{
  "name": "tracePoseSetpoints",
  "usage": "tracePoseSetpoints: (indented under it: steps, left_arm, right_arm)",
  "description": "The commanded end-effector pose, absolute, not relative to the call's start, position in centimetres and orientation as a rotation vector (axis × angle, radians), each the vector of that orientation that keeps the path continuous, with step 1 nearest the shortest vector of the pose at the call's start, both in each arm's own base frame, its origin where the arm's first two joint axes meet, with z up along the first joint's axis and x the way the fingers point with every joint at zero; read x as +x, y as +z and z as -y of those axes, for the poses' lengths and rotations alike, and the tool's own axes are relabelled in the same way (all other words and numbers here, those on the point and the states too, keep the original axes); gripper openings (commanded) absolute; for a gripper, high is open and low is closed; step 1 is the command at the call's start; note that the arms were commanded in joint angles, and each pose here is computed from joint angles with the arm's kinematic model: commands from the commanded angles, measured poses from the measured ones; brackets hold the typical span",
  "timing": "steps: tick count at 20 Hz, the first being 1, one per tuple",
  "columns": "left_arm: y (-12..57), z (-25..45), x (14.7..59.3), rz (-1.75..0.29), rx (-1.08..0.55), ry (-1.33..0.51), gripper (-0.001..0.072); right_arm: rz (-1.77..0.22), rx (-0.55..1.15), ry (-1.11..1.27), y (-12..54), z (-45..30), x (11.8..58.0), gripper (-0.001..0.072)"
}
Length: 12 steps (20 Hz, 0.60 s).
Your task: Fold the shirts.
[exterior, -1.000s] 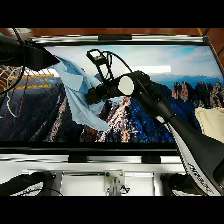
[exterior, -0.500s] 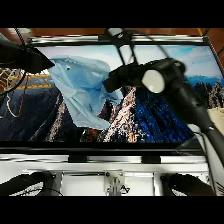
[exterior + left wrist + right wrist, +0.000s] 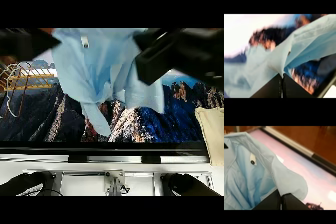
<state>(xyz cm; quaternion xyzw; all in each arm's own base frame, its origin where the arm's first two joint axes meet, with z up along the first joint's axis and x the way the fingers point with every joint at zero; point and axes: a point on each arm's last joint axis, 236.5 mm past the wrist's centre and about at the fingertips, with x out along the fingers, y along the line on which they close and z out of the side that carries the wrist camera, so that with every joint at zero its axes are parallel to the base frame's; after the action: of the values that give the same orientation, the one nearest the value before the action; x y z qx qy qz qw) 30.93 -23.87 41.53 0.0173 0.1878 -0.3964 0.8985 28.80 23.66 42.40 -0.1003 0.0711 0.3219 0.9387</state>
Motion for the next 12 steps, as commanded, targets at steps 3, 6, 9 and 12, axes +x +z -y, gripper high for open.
tracePoseSetpoints:
  steps: [3,6,9,12]
  left_arm:
    - [53.8,21.6,24.6,0.036,-0.096,-0.838,0.0052]
    - [45.3,21.7,25.9,-0.272,-0.018,-0.804,0.0051]
    - [34.0,21.0,28.4,-0.637,0.081,-0.727,0.0052]
    - [26.8,21.8,30.3,-0.822,0.101,-0.711,0.0052]
  right_arm:
    - [0.025,-0.067,0.700,50.5,-21.4,24.3,0.0078]
    - [-0.179,-0.105,0.700,45.5,-22.2,25.1,0.0078]
    - [-0.522,-0.159,0.672,37.1,-23.3,25.9,0.0078]
    - [-0.890,-0.304,0.620,27.5,-23.8,26.2,0.0078]
